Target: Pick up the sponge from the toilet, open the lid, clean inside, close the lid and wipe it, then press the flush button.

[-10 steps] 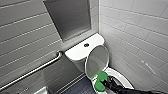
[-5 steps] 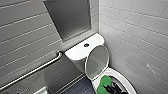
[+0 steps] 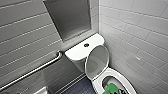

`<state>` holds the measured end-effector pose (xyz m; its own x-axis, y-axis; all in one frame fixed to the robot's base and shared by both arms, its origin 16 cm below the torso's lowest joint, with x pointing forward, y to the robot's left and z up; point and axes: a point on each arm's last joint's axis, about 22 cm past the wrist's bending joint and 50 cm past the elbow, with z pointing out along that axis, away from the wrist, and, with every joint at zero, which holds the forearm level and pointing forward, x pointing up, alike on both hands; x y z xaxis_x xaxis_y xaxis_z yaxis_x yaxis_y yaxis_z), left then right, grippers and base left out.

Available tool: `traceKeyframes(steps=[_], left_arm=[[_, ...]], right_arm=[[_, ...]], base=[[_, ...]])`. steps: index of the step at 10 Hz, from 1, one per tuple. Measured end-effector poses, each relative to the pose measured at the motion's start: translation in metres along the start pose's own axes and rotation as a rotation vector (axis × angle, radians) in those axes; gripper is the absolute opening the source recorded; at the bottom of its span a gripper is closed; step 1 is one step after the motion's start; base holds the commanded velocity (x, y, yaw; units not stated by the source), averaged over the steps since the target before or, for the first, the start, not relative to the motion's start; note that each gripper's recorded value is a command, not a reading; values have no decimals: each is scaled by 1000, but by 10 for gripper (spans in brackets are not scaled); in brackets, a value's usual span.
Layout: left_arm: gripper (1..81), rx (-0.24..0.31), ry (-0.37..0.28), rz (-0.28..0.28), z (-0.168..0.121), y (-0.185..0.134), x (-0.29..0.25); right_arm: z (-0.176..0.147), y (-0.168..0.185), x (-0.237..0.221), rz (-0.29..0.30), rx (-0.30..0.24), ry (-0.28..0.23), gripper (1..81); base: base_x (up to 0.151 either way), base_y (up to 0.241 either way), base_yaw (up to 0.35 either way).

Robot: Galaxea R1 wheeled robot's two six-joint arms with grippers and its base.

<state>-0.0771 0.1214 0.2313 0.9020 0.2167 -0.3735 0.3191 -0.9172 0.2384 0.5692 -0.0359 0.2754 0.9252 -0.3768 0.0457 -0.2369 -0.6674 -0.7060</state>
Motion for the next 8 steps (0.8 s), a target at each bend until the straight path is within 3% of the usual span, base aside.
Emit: traceKeyframes(steps=[8], left_arm=[[811,0,0,1,0,0,0]], right_arm=[[-134,93,-10,-48,-127,45,10]], base=[[0,0,0]])
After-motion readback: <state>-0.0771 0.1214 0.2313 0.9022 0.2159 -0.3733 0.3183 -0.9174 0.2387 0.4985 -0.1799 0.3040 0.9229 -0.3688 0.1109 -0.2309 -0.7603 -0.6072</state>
